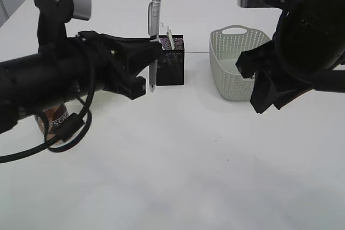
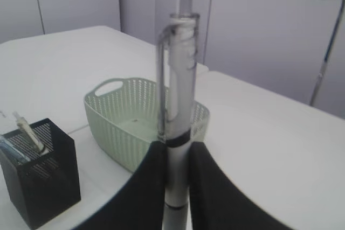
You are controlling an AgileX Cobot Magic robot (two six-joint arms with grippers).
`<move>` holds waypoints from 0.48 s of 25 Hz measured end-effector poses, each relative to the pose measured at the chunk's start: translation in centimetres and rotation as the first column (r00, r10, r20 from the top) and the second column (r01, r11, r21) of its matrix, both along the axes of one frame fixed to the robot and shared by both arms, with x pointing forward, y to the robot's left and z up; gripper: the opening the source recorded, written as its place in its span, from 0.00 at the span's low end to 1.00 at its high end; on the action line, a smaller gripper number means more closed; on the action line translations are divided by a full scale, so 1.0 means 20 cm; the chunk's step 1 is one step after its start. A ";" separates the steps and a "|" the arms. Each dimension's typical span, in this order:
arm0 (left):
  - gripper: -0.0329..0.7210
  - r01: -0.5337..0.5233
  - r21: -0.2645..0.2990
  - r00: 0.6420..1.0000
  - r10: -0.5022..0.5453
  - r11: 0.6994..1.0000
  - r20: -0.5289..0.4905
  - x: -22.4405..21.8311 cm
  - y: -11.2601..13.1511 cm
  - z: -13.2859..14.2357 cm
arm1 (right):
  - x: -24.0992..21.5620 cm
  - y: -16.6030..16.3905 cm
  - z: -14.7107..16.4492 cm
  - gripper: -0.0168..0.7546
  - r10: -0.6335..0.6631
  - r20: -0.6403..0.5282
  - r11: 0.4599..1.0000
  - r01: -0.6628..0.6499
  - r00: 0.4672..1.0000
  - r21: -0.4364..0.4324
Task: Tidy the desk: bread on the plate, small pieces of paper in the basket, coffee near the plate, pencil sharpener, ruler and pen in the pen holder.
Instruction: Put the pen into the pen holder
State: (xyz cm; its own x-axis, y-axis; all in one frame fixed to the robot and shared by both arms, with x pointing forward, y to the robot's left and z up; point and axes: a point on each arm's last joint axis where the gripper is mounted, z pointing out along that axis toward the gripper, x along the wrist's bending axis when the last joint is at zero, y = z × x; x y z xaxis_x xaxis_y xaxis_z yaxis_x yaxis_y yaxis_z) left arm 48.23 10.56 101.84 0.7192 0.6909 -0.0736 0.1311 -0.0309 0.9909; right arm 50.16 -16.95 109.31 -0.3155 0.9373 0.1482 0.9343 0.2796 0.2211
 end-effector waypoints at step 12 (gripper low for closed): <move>0.13 -0.190 -0.270 0.978 0.205 0.944 0.031 0.45 -0.03 -0.14 | 0.00 -0.01 0.00 0.34 0.009 0.008 1.000 -0.009 1.000 -0.017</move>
State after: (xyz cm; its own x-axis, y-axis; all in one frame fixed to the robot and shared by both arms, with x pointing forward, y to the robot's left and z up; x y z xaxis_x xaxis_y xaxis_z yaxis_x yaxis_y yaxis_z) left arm 57.23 9.92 98.99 0.5786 0.7810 -0.2350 0.0502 0.2535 0.9660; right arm 50.21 -17.08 109.28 -0.3252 0.9367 0.1296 0.9299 0.2918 0.2242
